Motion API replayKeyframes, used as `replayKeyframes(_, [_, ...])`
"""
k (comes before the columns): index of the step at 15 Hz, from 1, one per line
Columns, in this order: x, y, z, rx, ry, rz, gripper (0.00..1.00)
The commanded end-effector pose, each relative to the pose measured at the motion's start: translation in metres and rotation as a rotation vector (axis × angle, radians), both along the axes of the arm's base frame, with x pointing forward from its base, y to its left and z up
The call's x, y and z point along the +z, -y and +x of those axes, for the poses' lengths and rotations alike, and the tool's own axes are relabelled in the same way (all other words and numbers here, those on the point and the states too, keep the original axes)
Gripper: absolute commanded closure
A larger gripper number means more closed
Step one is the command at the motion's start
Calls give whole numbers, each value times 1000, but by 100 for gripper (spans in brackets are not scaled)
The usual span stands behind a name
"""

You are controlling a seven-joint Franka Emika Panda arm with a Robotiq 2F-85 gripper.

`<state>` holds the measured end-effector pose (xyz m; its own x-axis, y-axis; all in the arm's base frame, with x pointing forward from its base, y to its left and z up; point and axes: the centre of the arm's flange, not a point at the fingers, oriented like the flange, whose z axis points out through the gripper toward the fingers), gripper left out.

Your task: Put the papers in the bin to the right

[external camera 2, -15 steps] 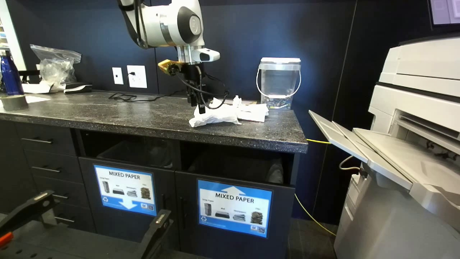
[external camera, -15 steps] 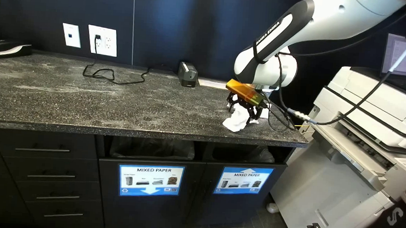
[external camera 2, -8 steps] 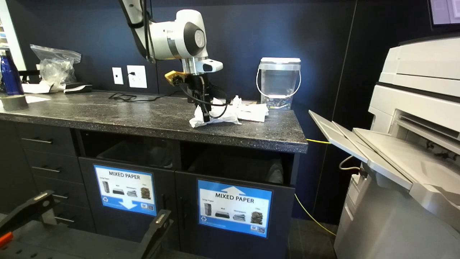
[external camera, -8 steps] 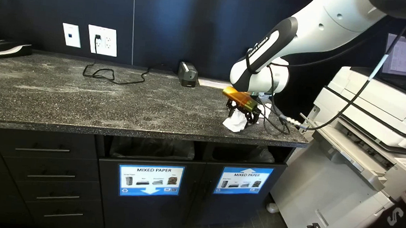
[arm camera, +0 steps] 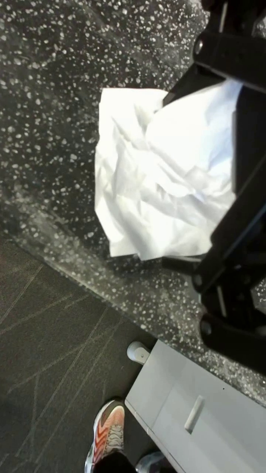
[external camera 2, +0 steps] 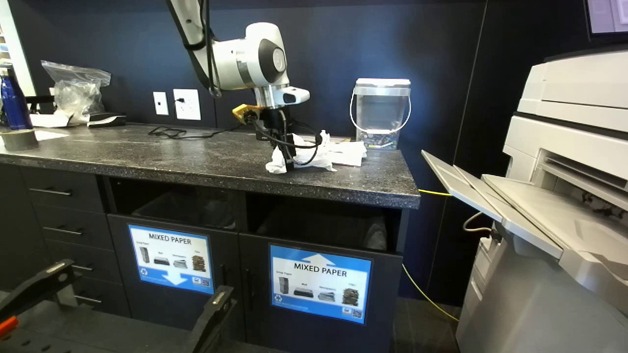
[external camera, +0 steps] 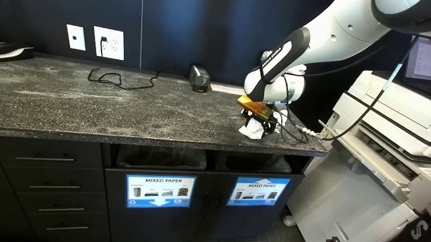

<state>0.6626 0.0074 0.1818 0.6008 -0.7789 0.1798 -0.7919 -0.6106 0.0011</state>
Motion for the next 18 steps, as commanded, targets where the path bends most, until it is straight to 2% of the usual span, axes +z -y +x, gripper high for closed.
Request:
replayKeyframes(1, [3,2,11,8,10,-46,34])
replayKeyframes(4, [4,5,11,25,11,-68,58])
replayKeyframes(7, [4,6,10,52,9,-87,78])
replayKeyframes(11, [7,3,-2,172,-7,-82,86])
replayKeyframes(12, [9,1,-7,222,-11,-73,82])
replayKeyframes(14, [11,-1,-18,330,-26,-50,81])
replayKeyframes(18, [11,-11,-66,501,-87,-23,80])
